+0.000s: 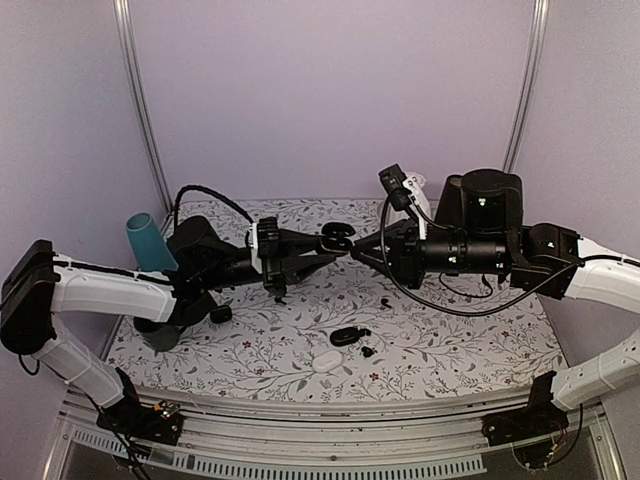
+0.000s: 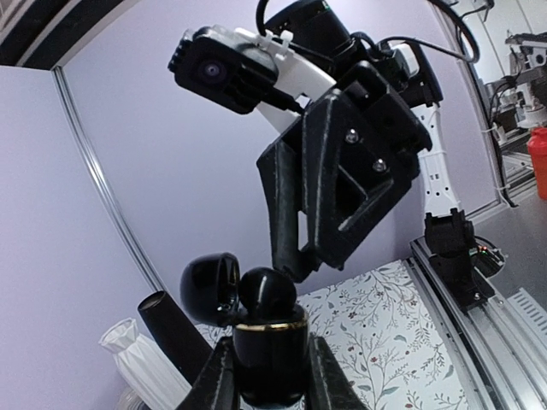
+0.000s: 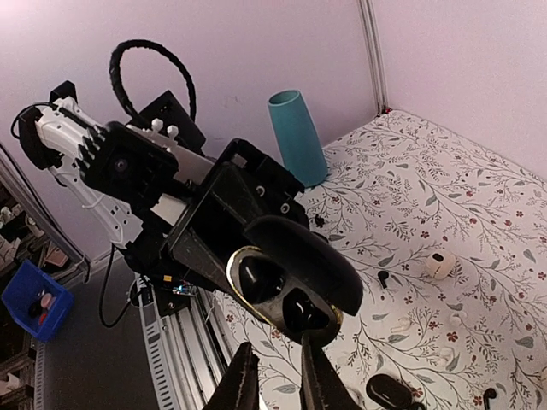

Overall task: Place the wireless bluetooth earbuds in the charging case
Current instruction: Adjust the left earbud in the left side groove of the charging case.

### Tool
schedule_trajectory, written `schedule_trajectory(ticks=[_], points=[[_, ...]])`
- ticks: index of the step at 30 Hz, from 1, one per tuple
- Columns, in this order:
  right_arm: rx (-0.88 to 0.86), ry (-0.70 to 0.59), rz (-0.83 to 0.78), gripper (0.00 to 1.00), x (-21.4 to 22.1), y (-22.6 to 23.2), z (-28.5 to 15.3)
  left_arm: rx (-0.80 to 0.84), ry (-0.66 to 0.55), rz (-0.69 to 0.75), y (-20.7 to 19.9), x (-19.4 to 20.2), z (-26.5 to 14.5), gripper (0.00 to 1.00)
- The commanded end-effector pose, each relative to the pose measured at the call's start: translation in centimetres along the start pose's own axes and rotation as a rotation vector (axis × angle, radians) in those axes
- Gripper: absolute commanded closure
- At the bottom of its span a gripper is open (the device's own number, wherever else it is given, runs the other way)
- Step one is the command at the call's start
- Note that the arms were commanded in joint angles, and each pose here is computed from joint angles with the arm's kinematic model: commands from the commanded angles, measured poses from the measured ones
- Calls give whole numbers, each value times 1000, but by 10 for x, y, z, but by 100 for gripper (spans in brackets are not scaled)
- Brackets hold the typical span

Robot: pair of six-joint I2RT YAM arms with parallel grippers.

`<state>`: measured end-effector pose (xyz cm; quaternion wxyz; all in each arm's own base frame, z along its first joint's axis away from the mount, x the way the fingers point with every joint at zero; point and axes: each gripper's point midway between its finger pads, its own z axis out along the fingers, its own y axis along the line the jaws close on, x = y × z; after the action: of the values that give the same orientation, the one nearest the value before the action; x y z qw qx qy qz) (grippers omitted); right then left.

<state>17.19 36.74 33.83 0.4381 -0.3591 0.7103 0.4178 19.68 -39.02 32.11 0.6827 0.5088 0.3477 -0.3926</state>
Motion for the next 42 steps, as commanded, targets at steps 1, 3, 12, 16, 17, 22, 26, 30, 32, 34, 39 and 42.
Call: schedule_trajectory(ticks=[1,3,12,16,17,22,26,30,32,34,39,42], points=[[19,-105,43,86,-23,0,-4,-17,14,41,-2,-3,1,100],[8,-125,54,87,-25,2,-7,-21,17,44,-2,-3,2,100],[8,-108,77,89,-21,0,0,-29,25,63,-3,-4,5,100],[30,-118,105,93,-21,-5,3,-34,24,67,-3,-6,6,100],[33,-117,112,93,-20,-6,4,-34,24,65,-4,-5,7,100],[43,-103,128,95,-14,-9,10,-46,20,69,-3,-8,8,100],[47,-82,127,96,-7,-10,15,-54,12,74,-2,-11,8,100],[42,-73,124,96,-5,-9,18,-59,14,74,-1,-11,9,100],[34,-64,119,95,-3,-7,20,-61,15,75,-1,-10,10,100],[27,-61,113,96,-2,-4,21,-60,17,73,-1,-10,10,100],[19,-56,104,95,-2,0,22,-62,24,73,-1,-7,11,100],[16,-56,98,95,-3,2,22,-66,36,69,0,-4,12,100]])
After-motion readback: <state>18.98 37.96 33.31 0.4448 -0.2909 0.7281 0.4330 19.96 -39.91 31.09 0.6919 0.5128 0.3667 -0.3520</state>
